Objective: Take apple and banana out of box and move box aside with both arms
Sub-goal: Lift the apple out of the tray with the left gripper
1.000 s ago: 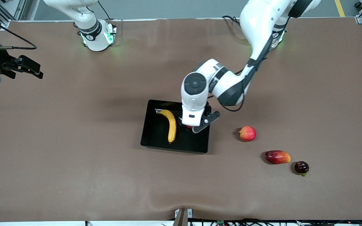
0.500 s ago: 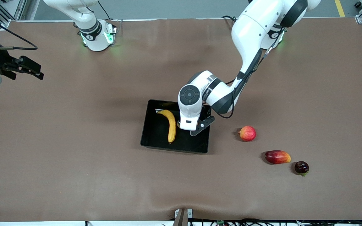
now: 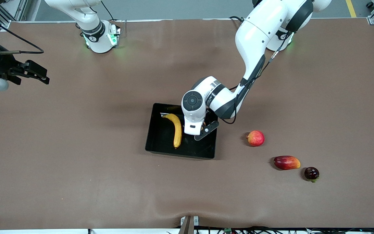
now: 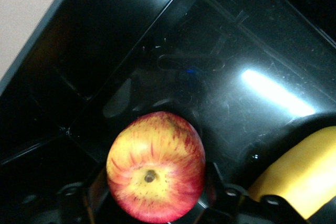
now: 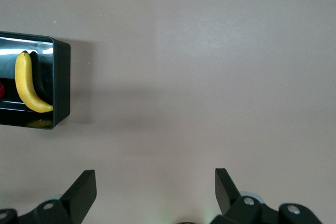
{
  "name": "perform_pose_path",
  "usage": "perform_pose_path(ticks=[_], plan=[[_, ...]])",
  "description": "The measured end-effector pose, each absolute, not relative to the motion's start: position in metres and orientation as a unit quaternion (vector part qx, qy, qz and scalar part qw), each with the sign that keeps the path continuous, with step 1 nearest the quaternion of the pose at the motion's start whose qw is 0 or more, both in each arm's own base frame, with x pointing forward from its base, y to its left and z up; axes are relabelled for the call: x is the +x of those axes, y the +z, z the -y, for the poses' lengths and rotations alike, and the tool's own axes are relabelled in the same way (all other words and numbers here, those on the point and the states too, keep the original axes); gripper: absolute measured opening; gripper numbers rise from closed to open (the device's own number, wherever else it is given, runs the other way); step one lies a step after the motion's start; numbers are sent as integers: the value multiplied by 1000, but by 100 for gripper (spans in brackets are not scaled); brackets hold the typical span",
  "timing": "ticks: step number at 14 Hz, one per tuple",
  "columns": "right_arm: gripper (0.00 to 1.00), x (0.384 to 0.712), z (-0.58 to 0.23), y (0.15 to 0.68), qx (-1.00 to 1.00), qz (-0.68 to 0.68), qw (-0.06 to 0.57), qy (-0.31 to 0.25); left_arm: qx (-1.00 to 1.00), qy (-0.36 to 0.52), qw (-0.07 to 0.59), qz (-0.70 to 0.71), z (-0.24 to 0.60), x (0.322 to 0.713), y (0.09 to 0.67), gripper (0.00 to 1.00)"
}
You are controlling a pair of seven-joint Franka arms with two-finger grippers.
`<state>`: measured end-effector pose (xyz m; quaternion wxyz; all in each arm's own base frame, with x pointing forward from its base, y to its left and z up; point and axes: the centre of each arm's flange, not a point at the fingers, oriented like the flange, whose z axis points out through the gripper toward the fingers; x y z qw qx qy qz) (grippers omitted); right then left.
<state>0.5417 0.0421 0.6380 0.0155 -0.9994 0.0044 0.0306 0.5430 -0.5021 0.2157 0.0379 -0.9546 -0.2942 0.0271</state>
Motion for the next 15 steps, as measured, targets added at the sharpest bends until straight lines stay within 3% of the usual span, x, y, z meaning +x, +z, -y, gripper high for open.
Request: perform_pose_path(ticks=[5,11,15], plan=[[100,542,-42,638,-999,-5,15,30,-965,4,6,262,505,558,274,74],[100,543,-42,638,-999,-4,16,29,-982,-35,-2,187,388,607,467,74],[100,543,-43,638,-999,-4,16,29,-991,-2,31,132,287,636,472,74]])
